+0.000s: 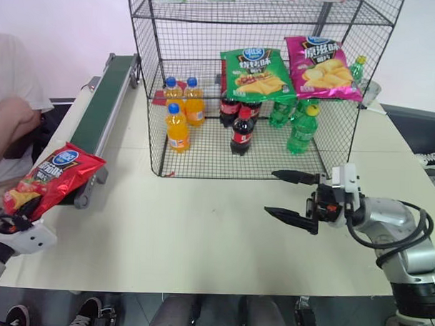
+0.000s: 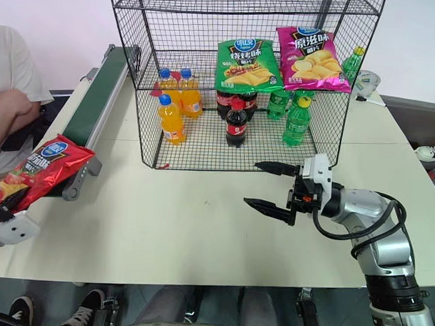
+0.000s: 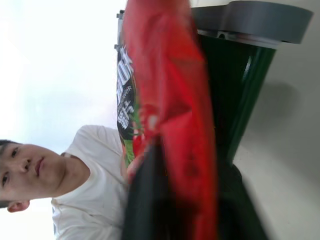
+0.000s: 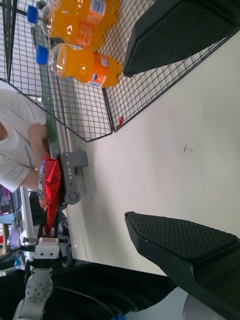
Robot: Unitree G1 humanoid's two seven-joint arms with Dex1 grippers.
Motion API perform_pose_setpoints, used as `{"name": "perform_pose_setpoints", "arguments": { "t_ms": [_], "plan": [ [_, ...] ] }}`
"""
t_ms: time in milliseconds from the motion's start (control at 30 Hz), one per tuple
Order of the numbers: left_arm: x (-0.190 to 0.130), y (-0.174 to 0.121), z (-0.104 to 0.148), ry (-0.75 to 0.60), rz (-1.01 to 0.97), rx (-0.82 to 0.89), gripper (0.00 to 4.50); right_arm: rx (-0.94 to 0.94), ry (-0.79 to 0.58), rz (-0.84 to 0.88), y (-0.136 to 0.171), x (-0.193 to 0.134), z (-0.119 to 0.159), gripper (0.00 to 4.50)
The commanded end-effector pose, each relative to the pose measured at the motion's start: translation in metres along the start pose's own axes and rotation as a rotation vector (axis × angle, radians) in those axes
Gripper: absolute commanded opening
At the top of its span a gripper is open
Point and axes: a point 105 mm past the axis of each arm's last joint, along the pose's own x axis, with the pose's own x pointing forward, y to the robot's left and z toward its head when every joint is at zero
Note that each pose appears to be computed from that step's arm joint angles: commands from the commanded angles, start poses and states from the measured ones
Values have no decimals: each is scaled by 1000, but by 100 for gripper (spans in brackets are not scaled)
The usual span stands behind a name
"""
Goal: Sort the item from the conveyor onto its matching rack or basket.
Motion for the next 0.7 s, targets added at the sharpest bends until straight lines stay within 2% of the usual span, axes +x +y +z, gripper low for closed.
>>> {"name": "perform_pose_setpoints", "arguments": {
  "t_ms": [33, 267, 400, 533, 700],
  "plan": [
    [-1, 6, -4, 19, 30, -14, 2, -45, -12, -16, -2, -5, 9, 450],
    [-5, 12, 3, -7, 52, -41, 2, -43, -9, -14, -3, -4, 7, 450],
    [-3, 32, 25, -74, 105, -154, 2, -42, -8, -19, -5, -4, 5, 450],
    [-1, 54, 60, -197, 137, -193, 2, -36, -6, -29, -8, -5, 4, 450],
    [5, 81, 89, -258, 188, -259, 2, -45, 8, -56, -15, -11, 3, 450]
  ]
}}
